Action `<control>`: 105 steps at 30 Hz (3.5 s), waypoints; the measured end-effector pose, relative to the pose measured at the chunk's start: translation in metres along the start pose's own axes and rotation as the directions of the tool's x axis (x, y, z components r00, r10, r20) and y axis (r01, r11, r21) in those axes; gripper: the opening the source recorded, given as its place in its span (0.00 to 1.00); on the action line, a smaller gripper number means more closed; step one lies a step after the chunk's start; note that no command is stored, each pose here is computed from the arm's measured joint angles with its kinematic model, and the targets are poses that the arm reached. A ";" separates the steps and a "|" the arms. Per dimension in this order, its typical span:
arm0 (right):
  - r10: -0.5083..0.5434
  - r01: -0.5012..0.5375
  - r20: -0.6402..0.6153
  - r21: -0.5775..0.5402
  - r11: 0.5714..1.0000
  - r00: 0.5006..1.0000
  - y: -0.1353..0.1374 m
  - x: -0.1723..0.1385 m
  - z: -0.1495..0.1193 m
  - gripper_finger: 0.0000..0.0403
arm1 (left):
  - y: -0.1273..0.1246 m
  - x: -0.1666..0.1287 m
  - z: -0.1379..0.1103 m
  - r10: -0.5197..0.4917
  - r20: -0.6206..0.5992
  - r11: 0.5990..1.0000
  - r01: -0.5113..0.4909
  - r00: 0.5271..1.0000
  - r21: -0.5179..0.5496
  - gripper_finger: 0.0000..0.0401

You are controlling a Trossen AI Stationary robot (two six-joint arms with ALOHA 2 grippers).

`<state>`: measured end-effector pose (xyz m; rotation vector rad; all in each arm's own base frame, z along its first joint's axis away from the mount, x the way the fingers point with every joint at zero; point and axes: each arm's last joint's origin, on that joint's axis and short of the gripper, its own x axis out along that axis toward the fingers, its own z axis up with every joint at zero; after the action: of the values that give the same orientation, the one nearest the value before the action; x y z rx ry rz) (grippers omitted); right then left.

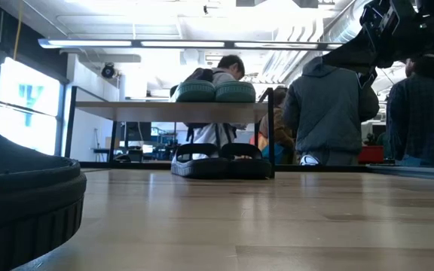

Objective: Pick and place slides into the shelf
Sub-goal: Put the black slide under the shelf

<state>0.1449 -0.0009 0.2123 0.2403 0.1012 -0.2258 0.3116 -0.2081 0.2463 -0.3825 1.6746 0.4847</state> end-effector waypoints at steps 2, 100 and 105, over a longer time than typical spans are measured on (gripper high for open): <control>0.000 0.000 0.000 0.000 1.000 1.000 0.000 0.000 0.000 0.00 | -0.004 0.000 0.002 -0.052 0.010 0.999 0.052 0.999 -0.006 0.56; -0.022 0.021 -0.081 -0.023 1.000 0.996 -0.002 0.000 -0.008 0.00 | -0.010 0.057 0.010 0.239 -0.113 0.940 -0.259 0.964 -0.222 0.18; -0.023 0.021 -0.081 -0.023 1.000 0.996 -0.002 0.000 -0.008 0.00 | -0.010 0.057 0.010 0.241 -0.103 0.941 -0.259 0.965 -0.220 0.02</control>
<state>0.1443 -0.0009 0.2037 0.2267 0.1873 -0.2365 0.3165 -0.2101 0.1882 -0.3619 1.7542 0.8698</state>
